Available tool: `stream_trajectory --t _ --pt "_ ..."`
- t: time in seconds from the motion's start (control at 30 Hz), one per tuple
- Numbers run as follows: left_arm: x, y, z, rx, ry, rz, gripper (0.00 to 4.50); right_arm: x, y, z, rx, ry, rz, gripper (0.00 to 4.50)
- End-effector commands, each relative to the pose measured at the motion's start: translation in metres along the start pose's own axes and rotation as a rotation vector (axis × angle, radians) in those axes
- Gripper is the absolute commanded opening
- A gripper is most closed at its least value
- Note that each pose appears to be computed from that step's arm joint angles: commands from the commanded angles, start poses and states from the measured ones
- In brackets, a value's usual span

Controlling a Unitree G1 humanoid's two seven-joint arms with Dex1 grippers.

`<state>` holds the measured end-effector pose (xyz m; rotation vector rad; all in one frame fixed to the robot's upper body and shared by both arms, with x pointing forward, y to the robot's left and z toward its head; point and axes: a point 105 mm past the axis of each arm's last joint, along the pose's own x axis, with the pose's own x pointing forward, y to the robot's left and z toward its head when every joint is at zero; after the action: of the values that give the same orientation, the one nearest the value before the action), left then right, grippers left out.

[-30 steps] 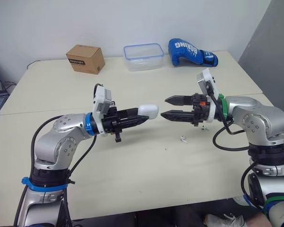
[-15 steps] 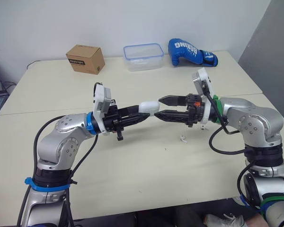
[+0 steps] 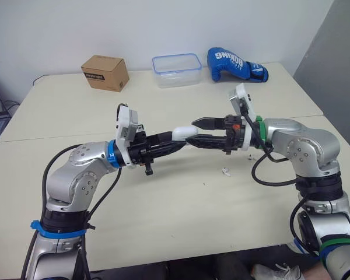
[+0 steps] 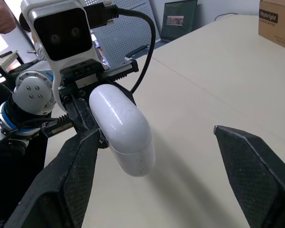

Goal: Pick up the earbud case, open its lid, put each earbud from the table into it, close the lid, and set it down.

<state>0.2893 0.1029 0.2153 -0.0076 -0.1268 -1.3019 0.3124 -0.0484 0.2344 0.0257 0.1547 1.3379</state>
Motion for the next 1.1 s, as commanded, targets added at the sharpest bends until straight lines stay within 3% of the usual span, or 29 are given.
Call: stream_trajectory --t 0.03,0.37,0.73,0.93,1.1 --pt "0.003 -0.012 0.011 0.038 -0.025 -0.051 0.80 -0.001 -0.002 0.019 -0.054 -0.044 -0.016 3.97" --pt "0.003 -0.015 0.009 0.033 -0.022 -0.058 0.80 0.001 -0.011 0.028 -0.063 -0.067 -0.047 3.97" --pt "-0.001 -0.003 0.008 0.102 -0.020 0.024 0.80 -0.017 0.014 0.030 -0.087 -0.022 0.109 3.97" --pt "-0.008 0.008 0.007 0.148 -0.028 0.064 0.80 -0.038 -0.002 0.030 -0.124 0.103 -0.002 3.97" --pt "-0.008 0.018 -0.002 0.181 -0.020 0.089 0.80 -0.045 -0.020 0.005 -0.166 0.379 -0.114 3.97"
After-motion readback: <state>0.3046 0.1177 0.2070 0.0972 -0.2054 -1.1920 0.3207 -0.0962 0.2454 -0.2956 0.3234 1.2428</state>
